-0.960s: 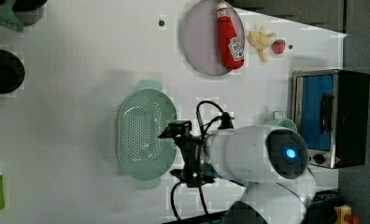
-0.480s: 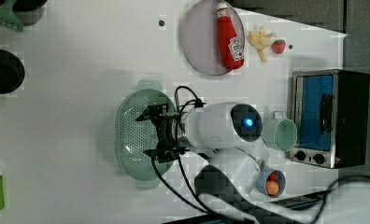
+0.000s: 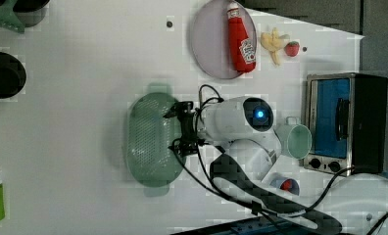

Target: Drag strainer left to right.

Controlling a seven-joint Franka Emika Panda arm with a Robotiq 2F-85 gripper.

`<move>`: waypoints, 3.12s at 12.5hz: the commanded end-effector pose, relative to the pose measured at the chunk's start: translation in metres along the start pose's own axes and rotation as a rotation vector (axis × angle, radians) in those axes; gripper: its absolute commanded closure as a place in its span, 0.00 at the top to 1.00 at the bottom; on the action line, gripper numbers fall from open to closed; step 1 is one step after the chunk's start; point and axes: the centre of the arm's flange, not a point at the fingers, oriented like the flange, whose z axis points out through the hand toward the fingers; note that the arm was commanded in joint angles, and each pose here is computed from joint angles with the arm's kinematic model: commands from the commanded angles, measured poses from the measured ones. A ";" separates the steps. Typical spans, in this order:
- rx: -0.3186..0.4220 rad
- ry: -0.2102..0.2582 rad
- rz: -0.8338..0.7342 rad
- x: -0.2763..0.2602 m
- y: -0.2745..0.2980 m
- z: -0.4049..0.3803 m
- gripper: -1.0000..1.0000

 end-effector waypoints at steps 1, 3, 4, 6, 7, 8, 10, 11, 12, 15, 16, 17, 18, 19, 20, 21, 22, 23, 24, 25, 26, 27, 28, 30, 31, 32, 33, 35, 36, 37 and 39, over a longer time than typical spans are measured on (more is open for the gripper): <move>0.034 -0.009 -0.002 -0.018 0.005 -0.009 1.00; 0.035 0.001 0.014 -0.007 0.001 -0.006 1.00; 0.037 0.006 0.023 -0.001 -0.001 -0.007 1.00; 0.040 0.016 0.029 0.009 -0.001 -0.010 1.00; 0.039 0.021 0.033 0.014 0.001 -0.011 1.00; 0.041 0.025 0.040 0.021 0.003 -0.014 1.00; 0.042 0.036 0.045 0.038 0.004 -0.018 1.00; 0.039 0.042 0.023 0.048 0.005 -0.019 1.00; 0.036 0.047 -0.001 0.057 0.004 -0.019 1.00; 0.029 0.061 0.002 0.089 0.002 -0.020 1.00; 0.028 0.065 0.012 0.098 0.002 -0.020 1.00; 0.027 0.068 0.025 0.106 0.002 -0.021 1.00; 0.027 0.071 0.034 0.115 0.001 -0.022 1.00; 0.023 0.074 0.035 0.124 0.002 -0.022 1.00; 0.020 0.077 0.021 0.133 0.002 -0.022 1.00; 0.019 0.080 0.003 0.143 0.001 -0.022 1.00; 0.018 0.084 -0.013 0.154 0.000 -0.024 1.00; 0.019 0.087 -0.030 0.165 -0.001 -0.025 1.00; 0.018 0.092 -0.032 0.177 -0.003 -0.026 1.00; 0.019 0.096 -0.022 0.189 -0.004 -0.028 1.00; 0.019 0.100 -0.010 0.199 -0.004 -0.029 1.00; 0.021 0.104 -0.007 0.207 -0.004 -0.030 1.00; 0.018 0.108 0.002 0.215 -0.003 -0.030 1.00; 0.018 0.114 -0.002 0.230 -0.002 -0.029 1.00; 0.019 0.117 -0.018 0.238 -0.002 -0.029 1.00; 0.016 0.120 -0.032 0.247 -0.002 -0.028 1.00; 0.015 0.124 -0.036 0.257 -0.002 -0.029 1.00; 0.023 0.131 -0.036 0.278 -0.003 -0.030 1.00; 0.023 0.135 -0.035 0.288 -0.003 -0.031 1.00; 0.024 0.140 -0.034 0.298 -0.003 -0.031 1.00; 0.031 0.148 -0.023 0.318 -0.003 -0.033 1.00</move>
